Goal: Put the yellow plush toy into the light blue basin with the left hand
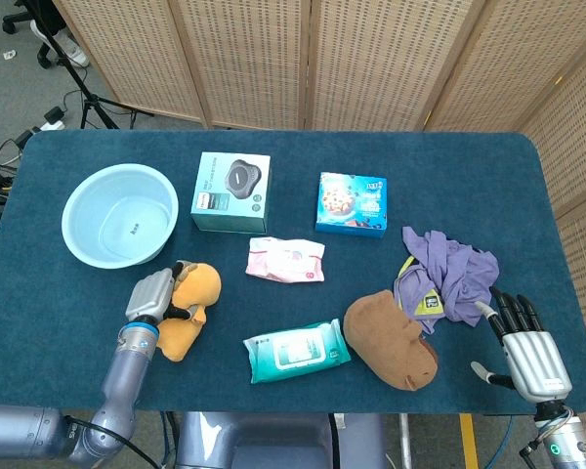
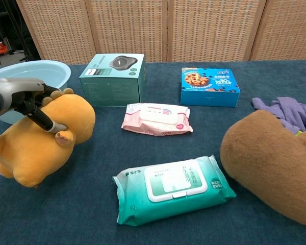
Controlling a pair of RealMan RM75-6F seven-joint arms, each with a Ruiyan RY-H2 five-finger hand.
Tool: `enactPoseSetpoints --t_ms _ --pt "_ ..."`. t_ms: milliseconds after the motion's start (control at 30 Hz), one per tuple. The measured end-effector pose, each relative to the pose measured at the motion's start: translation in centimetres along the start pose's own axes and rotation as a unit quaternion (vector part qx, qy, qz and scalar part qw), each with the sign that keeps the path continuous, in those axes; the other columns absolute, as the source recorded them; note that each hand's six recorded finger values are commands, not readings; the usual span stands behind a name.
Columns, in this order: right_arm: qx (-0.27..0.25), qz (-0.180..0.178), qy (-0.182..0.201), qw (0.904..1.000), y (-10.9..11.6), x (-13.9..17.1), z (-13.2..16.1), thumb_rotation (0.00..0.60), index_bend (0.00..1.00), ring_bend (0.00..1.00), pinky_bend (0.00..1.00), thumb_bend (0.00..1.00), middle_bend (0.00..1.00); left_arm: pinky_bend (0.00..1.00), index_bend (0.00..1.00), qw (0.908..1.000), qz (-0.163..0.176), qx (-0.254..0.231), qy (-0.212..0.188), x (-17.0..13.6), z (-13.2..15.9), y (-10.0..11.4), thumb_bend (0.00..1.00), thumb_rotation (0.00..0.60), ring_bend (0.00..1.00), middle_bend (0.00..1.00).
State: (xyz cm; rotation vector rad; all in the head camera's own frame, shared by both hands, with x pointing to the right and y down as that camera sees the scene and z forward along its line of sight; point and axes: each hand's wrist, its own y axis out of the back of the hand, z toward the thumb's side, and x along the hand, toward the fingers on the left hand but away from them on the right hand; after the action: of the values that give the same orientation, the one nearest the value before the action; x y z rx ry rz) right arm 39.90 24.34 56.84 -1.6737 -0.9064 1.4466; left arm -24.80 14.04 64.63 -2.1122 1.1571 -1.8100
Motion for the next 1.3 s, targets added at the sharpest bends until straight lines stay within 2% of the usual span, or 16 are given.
enactPoseSetpoints --t_ms 233,433,567,767,1067,1233,1300 --pt "0.001 0.001 0.001 1.0000 -0.1 0.0 0.1 0.600 0.14 0.00 0.00 0.21 0.00 0.40 0.71 0.9988 0.020 -0.027 -0.035 -0.8 2.6 2.9 0.69 0.600 0.35 0.36" --pt "0.001 0.003 0.001 1.0000 -0.1 0.0 0.1 0.600 0.14 0.00 0.00 0.21 0.00 0.39 0.71 0.9956 0.073 -0.019 -0.055 -1.1 4.3 7.8 0.67 0.600 0.35 0.36" --pt "0.004 0.004 0.003 1.0000 -0.2 0.1 0.3 0.600 0.14 0.00 0.00 0.21 0.00 0.39 0.71 0.9915 0.117 0.003 -0.055 -0.8 4.5 11.2 0.65 0.600 0.35 0.36" --pt "0.007 0.006 0.006 0.9999 -0.3 0.2 0.5 0.600 0.14 0.00 0.00 0.21 0.00 0.39 0.71 0.9827 0.171 0.049 -0.052 0.7 3.8 14.4 0.64 0.600 0.35 0.36" --pt "0.013 0.013 0.003 0.9998 -0.8 -0.1 0.5 0.600 0.14 0.00 0.00 0.21 0.00 0.39 0.71 0.9652 0.230 0.115 -0.043 4.0 1.6 17.6 0.62 0.600 0.35 0.36" --pt "0.016 0.017 0.001 0.9997 -1.1 -0.3 0.5 0.600 0.14 0.00 0.00 0.21 0.00 0.39 0.71 0.9520 0.254 0.166 -0.039 5.8 0.3 18.6 0.61 0.600 0.35 0.35" --pt "0.018 0.020 0.001 0.9996 -1.3 -0.4 0.5 0.600 0.14 0.00 0.00 0.21 0.00 0.39 0.68 0.9477 0.259 0.183 -0.036 6.5 -0.3 18.6 0.58 0.600 0.34 0.31"
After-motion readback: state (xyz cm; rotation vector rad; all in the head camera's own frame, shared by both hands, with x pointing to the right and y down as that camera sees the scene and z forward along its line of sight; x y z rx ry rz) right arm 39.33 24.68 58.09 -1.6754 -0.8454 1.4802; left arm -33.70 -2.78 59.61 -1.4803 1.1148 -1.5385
